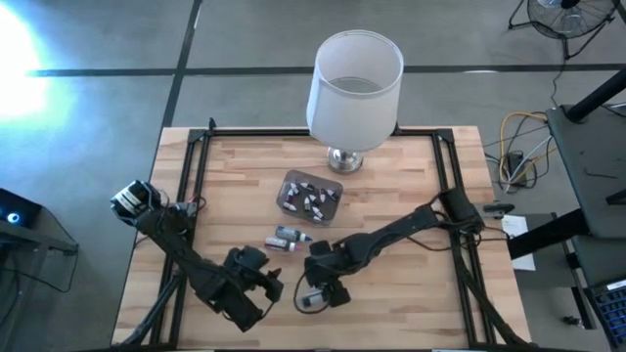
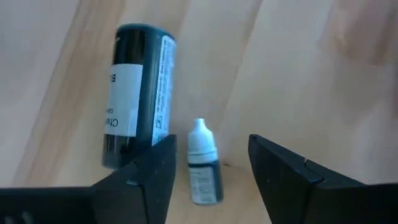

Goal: Pick & Place food coloring
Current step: Put the small dark green food coloring into the black bin

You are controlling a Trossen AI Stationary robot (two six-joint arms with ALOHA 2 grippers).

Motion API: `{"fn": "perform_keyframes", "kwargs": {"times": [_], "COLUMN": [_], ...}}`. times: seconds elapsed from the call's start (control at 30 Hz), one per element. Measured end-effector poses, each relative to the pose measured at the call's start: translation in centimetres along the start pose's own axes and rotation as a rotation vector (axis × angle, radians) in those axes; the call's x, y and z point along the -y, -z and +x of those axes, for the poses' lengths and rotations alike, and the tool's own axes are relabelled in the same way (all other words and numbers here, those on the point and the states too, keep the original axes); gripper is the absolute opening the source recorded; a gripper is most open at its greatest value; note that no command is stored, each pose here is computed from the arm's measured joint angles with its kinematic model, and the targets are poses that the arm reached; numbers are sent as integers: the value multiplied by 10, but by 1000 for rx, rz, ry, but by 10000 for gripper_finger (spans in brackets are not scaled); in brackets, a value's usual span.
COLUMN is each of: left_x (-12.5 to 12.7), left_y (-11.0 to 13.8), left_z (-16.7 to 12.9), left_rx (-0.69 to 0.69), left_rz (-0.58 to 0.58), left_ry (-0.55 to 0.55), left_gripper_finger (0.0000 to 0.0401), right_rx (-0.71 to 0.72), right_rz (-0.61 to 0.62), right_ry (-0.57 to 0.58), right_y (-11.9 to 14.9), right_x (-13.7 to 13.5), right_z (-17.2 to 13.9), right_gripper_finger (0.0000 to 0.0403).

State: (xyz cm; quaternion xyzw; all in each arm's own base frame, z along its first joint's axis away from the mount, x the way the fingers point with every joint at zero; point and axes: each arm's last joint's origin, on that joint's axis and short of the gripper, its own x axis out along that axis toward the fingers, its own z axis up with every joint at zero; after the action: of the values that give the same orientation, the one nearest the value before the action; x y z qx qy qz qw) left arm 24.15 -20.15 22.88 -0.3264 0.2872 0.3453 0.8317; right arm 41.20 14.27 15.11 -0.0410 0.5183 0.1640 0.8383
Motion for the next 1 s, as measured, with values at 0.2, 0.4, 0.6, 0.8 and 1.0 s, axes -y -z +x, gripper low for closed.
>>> {"fn": "perform_keyframes", "kwargs": {"times": [0.2,0.4,0.6,0.8,1.0], "left_x": [-6,-9,-9,-9,-9], "left_y": [-1,-2,-2,-2,-2], "left_z": [1,2,2,2,2], "left_rx": [5,11,9,9,9], "left_rz": [42,68,57,53,53], "left_ry": [-45,-75,-74,-74,-75], "left_gripper_finger": [210,210,211,211,211], "right_rx": [-17,-27,3,27,22], "right_rz": [13,15,11,-2,-10], "right_ry": [2,-39,-43,-44,-41], "right_y": [2,5,5,6,13], "right_x": [1,0,0,0,1], "right_z": [-1,1,4,6,12], "right_gripper_finger": [166,155,153,153,152]}}
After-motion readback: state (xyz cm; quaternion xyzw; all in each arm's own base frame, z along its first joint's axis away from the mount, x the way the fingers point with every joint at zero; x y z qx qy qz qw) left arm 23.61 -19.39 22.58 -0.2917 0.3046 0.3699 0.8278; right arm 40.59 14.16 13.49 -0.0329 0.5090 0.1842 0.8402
